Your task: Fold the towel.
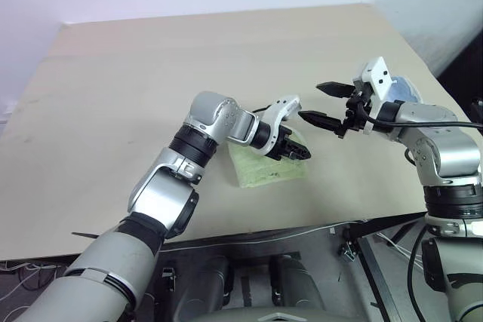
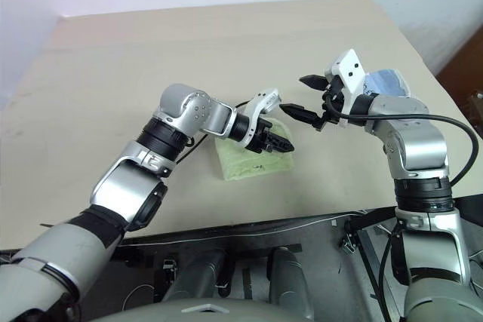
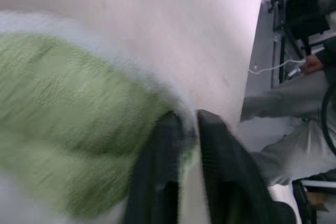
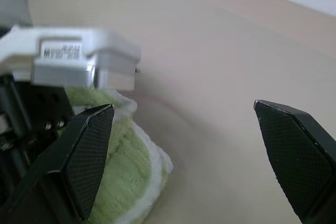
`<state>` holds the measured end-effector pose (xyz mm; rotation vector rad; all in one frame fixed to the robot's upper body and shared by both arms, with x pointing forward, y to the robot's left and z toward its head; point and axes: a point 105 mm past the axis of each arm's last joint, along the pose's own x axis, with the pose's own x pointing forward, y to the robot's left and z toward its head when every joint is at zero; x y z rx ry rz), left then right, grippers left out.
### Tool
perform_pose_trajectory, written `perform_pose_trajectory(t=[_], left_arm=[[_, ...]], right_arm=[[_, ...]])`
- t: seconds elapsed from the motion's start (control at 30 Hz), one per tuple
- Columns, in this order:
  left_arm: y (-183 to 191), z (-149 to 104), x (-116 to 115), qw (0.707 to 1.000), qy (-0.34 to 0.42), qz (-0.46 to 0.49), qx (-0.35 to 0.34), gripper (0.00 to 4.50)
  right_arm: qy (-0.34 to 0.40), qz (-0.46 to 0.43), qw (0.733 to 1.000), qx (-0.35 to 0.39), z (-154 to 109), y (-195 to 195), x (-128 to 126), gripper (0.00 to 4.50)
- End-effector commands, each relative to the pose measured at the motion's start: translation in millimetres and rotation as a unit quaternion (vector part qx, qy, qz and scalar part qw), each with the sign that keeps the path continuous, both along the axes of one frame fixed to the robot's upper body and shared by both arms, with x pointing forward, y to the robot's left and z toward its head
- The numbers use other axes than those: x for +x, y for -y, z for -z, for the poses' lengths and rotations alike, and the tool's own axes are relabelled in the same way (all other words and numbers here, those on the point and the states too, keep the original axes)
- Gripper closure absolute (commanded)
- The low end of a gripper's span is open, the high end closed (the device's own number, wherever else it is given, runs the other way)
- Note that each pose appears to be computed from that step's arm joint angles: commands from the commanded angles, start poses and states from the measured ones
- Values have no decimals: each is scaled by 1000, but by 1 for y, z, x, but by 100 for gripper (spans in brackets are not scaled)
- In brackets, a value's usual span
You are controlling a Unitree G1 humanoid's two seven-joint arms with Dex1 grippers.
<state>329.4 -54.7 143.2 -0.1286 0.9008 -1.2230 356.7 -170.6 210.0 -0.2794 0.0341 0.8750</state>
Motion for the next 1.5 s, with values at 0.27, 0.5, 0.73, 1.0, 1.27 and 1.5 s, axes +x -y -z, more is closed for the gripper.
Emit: perform_pose_trajectory(t=[0.27,0.5,0.73,1.0,1.27,1.5], left_arm=[[2,-65,-15,978,149,67,-133,46],[-19,-102,-32,939,242,98,-222,46],[-74,-111,-17,902,384,72,-186,0],[-148,-92,14,888,447,-27,-109,0],[-160,-70,5,888,449,-11,-99,39],[-139,-62,-6,879,458,23,-128,264]], right_arm=[[37,34,998,23,-18,10,6,0],[42,59,995,75,-32,17,19,0],[9,84,990,116,-35,24,31,18],[-27,-10,993,115,-23,-11,16,267],[-83,-120,982,119,-8,-60,-12,450],[-113,-163,974,107,12,-85,-28,450]])
